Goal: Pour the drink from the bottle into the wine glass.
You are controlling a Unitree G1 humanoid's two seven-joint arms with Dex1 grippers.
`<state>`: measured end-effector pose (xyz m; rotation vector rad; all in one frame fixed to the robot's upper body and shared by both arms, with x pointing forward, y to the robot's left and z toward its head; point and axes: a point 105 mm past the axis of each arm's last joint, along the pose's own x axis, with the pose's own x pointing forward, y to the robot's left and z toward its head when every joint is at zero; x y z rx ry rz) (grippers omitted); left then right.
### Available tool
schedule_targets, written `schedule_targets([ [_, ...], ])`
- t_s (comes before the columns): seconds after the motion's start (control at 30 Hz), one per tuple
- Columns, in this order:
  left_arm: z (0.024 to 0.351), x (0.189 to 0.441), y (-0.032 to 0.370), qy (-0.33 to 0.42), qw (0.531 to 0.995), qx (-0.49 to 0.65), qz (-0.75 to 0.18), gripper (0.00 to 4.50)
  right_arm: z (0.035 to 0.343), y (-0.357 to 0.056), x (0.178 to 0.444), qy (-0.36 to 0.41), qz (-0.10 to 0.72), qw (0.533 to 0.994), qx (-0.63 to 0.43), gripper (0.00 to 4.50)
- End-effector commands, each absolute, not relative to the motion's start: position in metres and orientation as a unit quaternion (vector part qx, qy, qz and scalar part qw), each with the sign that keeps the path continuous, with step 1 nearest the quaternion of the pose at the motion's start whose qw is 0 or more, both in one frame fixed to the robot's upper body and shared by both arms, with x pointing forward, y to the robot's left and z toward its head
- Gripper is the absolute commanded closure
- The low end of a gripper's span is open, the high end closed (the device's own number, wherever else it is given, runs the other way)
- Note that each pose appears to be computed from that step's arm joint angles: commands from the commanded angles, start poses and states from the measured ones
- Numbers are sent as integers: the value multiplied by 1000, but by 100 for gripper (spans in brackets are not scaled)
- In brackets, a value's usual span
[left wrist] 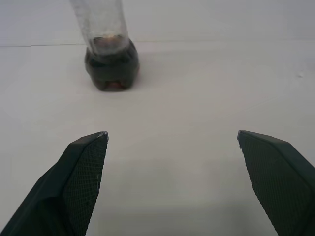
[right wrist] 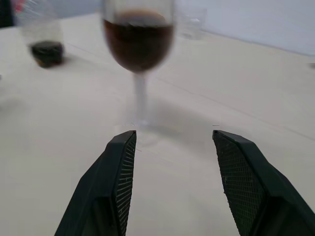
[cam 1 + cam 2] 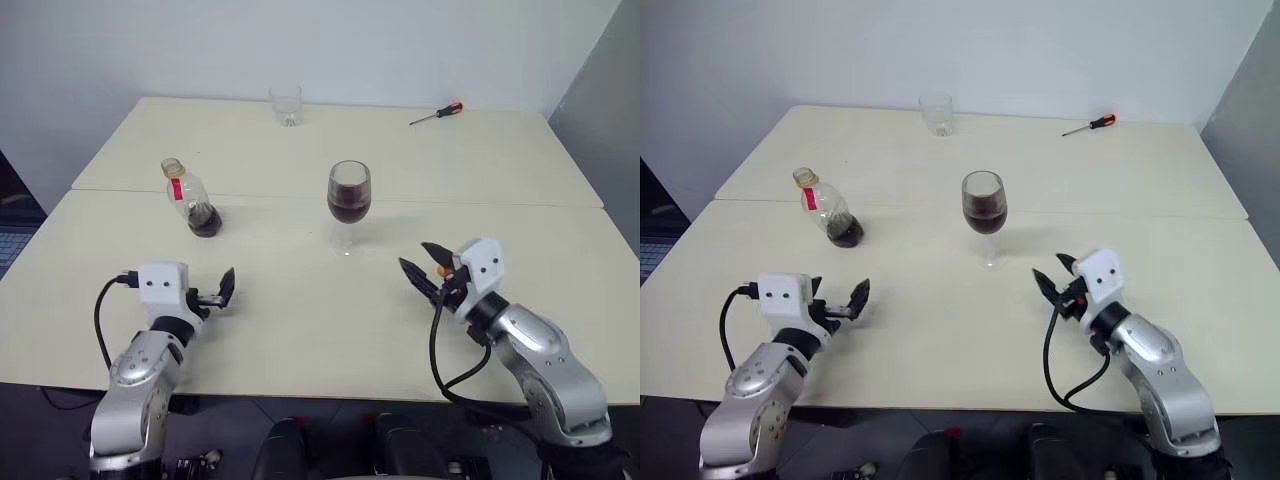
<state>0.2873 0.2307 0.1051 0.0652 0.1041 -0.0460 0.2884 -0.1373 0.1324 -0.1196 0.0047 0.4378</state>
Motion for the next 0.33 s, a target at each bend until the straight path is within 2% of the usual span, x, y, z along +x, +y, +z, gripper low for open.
schedule_targets([
  [0.03,113,282,217,38,998,43,-27,1,117,-181,289,26,83,995,-38,185],
  [0.2,101,276,205,52,998,22,-30,1,99,-218,284,48,-40,998,-13,185],
  [0.33,92,273,199,66,996,32,-45,1,96,-214,279,46,-52,998,-12,185],
])
